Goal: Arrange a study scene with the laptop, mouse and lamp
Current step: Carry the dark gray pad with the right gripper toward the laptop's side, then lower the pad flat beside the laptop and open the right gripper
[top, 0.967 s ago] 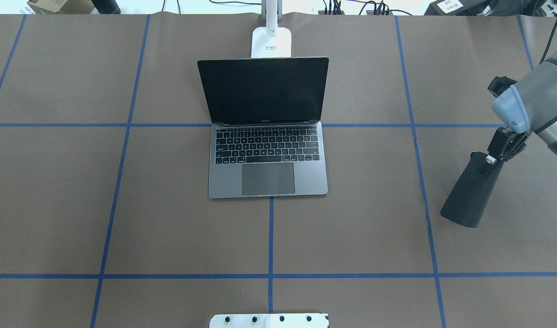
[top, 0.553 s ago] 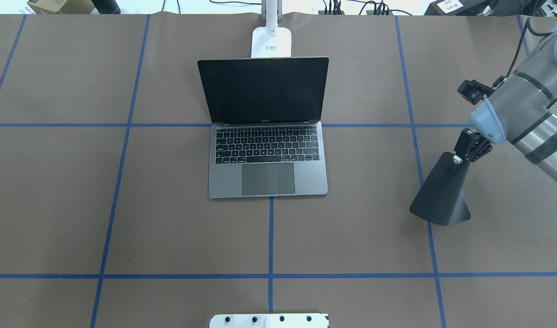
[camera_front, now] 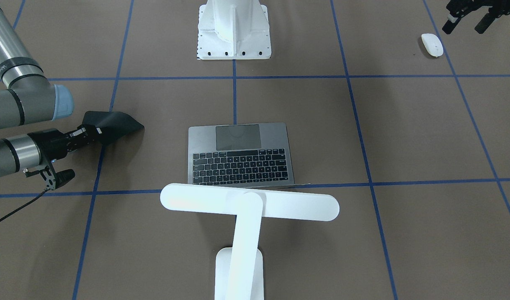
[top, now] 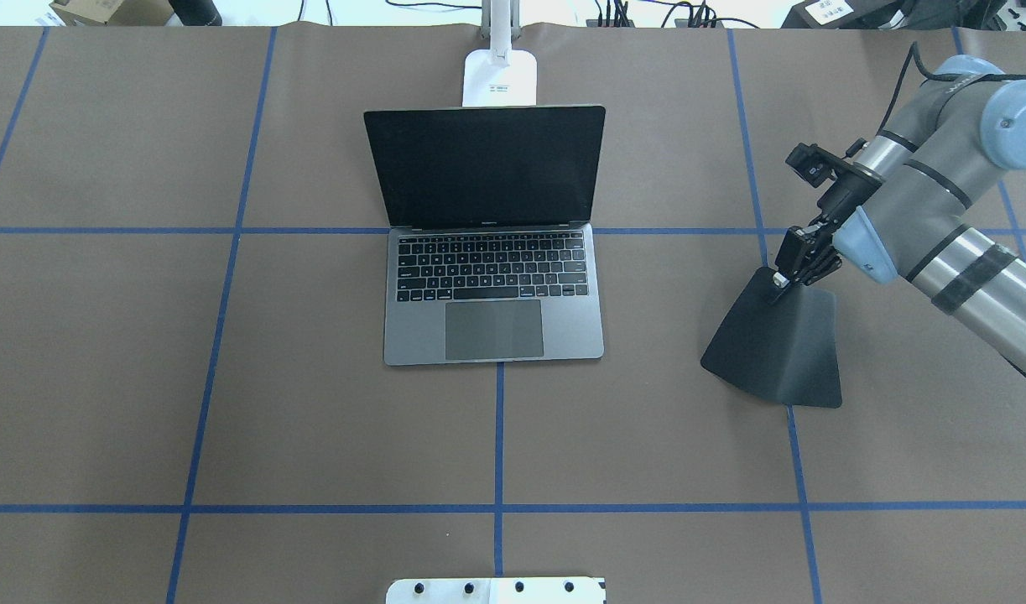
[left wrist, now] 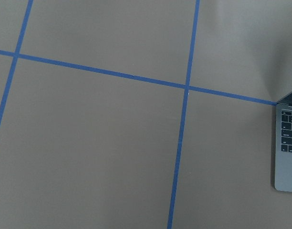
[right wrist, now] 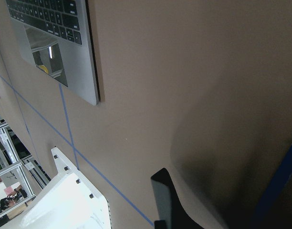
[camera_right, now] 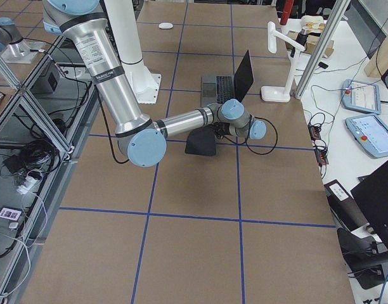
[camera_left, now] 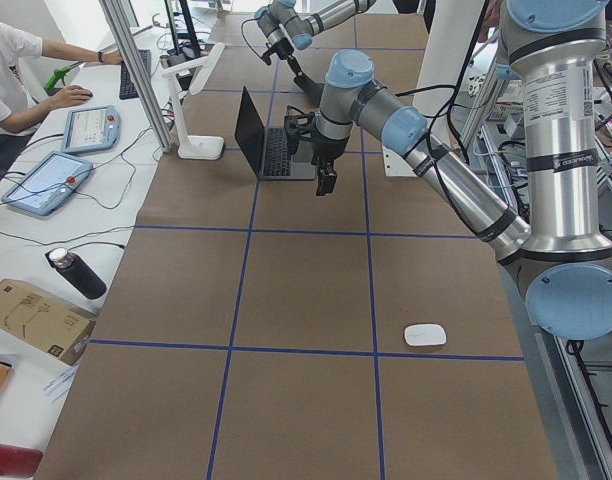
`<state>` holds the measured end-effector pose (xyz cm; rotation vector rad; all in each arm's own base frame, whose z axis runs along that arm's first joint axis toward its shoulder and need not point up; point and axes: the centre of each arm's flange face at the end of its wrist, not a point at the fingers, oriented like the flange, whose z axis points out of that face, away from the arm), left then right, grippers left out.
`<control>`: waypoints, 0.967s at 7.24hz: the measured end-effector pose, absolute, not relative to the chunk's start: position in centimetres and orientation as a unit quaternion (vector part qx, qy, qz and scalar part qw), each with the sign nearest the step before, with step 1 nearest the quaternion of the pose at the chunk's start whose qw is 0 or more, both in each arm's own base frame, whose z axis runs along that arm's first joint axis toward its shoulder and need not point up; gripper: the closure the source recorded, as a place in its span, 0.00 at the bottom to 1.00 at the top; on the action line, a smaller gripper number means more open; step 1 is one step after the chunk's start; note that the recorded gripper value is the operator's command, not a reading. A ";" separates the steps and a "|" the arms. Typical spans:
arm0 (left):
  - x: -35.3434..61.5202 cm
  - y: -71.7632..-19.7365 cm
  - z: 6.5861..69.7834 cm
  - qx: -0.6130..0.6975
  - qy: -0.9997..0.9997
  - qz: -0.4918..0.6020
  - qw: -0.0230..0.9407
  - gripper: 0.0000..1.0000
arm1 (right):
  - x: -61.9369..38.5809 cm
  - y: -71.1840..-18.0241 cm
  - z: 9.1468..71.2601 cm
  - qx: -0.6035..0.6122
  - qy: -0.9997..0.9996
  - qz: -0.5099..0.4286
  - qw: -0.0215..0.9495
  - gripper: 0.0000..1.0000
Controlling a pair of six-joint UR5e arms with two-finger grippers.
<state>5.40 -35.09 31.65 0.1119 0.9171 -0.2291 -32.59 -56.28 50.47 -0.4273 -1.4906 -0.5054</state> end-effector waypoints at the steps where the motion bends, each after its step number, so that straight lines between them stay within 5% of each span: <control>1: 5.4 -35.1 31.6 0.053 0.442 -0.110 0.889 0.00 | -33.7 -56.7 49.6 -0.186 -0.666 -0.235 0.683 1.00; 7: 5.4 -34.9 31.6 0.047 0.447 -0.108 0.887 0.00 | -39.4 -60.3 45.1 -0.145 -0.644 -0.318 0.680 1.00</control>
